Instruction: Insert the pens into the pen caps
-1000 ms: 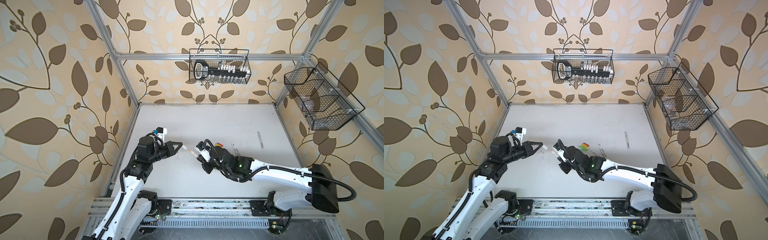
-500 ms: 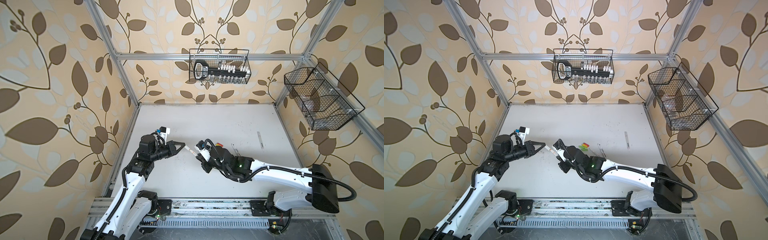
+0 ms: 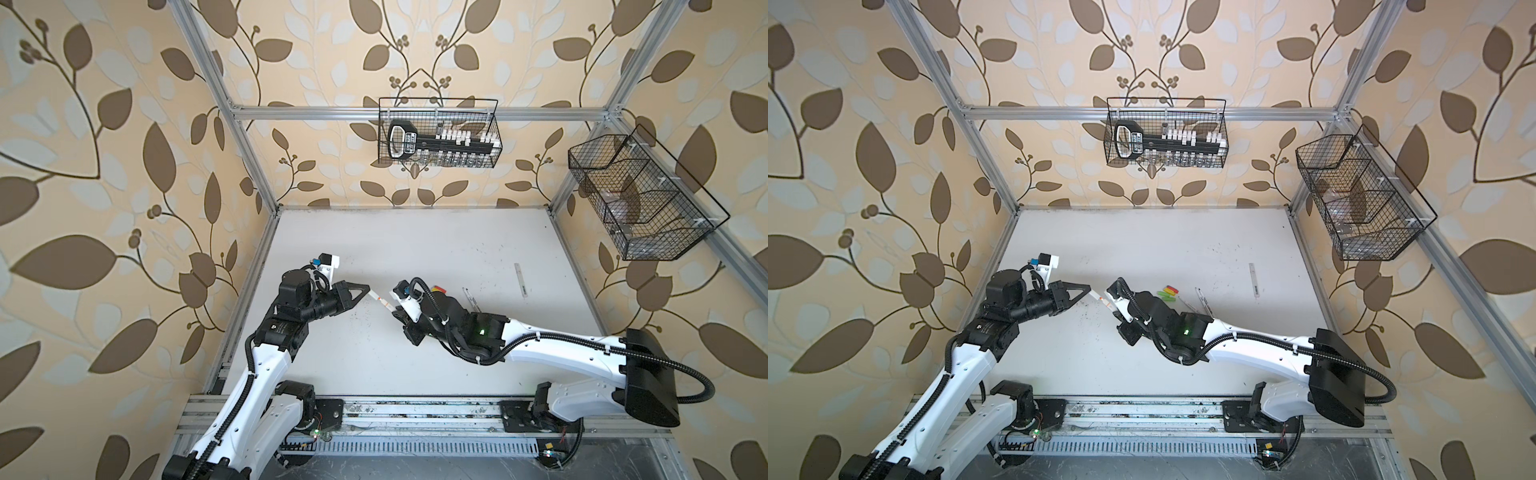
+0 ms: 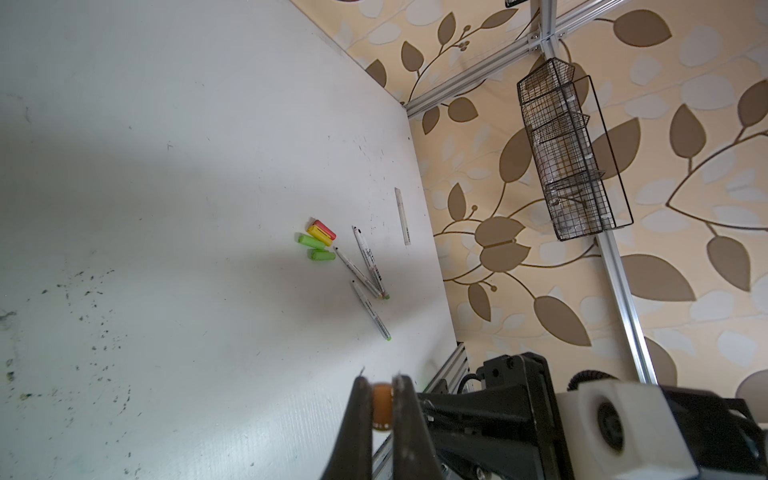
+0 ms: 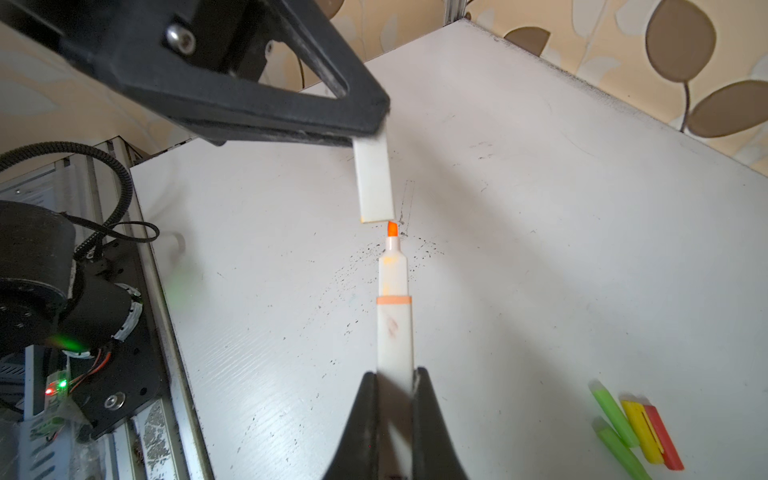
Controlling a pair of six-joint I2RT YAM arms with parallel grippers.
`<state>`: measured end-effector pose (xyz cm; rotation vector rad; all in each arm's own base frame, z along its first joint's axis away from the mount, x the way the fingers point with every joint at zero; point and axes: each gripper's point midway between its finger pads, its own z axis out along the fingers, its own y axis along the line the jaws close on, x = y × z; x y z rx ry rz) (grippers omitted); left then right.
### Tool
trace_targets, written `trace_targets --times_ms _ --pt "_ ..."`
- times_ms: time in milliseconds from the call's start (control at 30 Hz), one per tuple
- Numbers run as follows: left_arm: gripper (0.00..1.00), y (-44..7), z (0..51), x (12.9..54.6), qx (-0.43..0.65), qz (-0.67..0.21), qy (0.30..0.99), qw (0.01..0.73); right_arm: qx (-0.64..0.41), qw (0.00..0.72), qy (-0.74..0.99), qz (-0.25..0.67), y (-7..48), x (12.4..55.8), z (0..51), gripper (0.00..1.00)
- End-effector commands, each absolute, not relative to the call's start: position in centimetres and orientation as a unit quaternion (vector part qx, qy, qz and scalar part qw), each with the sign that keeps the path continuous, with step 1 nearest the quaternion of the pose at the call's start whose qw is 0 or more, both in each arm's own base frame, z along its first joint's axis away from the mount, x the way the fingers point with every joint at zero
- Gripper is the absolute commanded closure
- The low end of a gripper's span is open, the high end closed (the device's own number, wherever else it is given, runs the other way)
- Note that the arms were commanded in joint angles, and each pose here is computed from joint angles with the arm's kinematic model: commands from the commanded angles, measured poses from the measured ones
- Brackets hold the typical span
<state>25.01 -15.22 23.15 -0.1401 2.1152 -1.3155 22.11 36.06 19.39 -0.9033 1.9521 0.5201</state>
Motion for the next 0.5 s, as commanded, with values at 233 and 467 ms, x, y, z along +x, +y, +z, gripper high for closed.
trace_targets --times_ms 233,467 --pt "1.0 -14.86 23.84 25.37 -0.053 -0.51 0.793 0.328 -0.368 0.456 0.782 0.21 36.06 21.86 19.81 0.9" --pt "1.0 -15.3 23.93 25.26 -0.045 -0.525 0.789 0.316 -0.368 0.46 0.78 0.213 36.2 21.89 20.14 0.9"
